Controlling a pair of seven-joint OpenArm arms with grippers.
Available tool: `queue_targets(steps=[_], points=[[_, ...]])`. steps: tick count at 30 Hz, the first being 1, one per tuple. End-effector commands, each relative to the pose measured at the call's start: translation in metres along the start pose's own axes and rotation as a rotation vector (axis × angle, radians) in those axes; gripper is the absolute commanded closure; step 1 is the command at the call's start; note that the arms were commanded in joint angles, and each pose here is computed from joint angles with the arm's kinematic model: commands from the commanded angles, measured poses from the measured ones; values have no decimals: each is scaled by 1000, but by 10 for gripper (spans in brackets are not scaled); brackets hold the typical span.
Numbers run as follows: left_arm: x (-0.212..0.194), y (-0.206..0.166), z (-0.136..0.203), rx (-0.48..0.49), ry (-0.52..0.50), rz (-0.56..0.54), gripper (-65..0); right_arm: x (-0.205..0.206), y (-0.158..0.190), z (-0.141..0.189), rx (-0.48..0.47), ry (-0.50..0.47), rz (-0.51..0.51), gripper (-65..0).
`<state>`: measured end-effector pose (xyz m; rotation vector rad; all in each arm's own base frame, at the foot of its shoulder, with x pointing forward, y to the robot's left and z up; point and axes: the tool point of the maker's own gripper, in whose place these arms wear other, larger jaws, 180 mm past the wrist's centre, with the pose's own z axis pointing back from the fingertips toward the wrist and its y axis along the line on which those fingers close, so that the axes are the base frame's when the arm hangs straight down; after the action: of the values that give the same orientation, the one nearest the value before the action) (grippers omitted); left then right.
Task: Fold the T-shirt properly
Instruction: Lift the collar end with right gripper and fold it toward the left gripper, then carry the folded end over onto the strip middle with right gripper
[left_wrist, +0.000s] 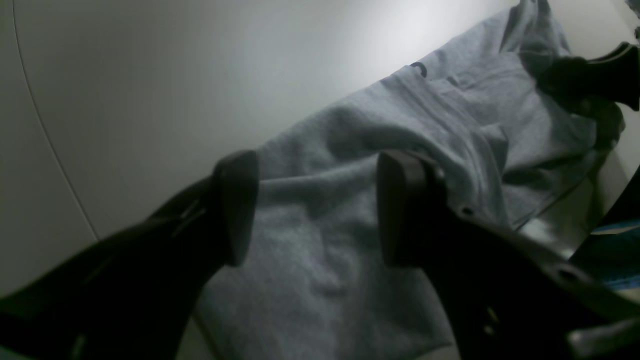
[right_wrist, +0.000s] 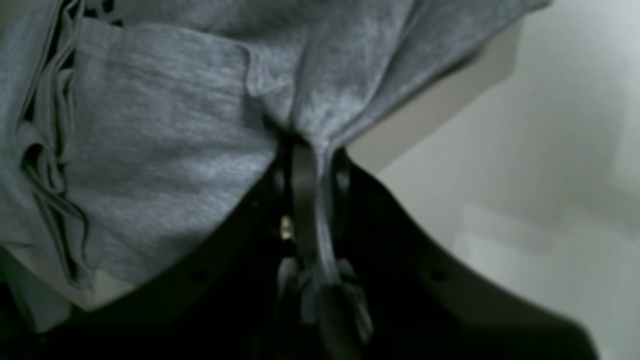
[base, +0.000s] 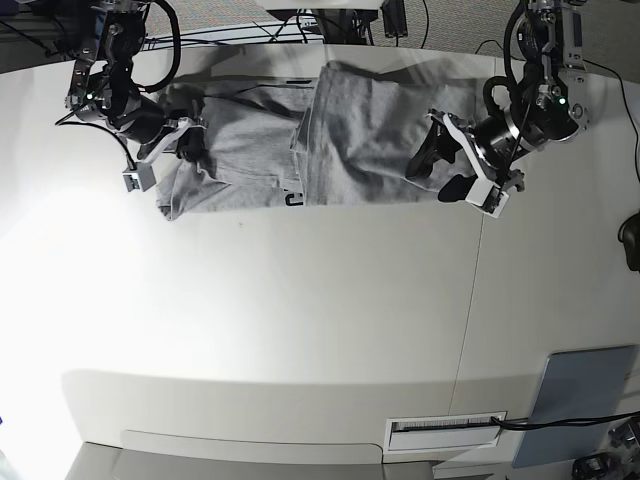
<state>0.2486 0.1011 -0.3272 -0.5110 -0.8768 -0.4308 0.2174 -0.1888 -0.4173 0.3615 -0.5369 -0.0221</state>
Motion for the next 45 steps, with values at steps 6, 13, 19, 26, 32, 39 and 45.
queue_targets(steps=[6, 13, 19, 26, 32, 39, 45], points=[[-1, -4, 5, -7, -17, 8, -375, 15, -45, 25, -132, 22, 97, 0], [-11, 0, 6, 24, 22, -15, -375, 39, -50, 49, -192, -1, 175, 0], [-12, 0, 6, 23, 23, -13, -375, 74, -5, 74, -180, -116, 287, 0], [-12, 0, 6, 24, 24, -14, -375, 64, 66, 61, -23, -172, 299, 0], [-24, 9, 6, 61, 72, -35, -375, 44, 141, 33, 126, -144, 349, 0], [-59, 17, 4, 71, 154, 17, -375, 35, 219, 16, 231, -170, 403, 0], [-88, 22, -1, 44, 178, 75, -375, 35, 269, 16, 298, -209, 430, 0]])
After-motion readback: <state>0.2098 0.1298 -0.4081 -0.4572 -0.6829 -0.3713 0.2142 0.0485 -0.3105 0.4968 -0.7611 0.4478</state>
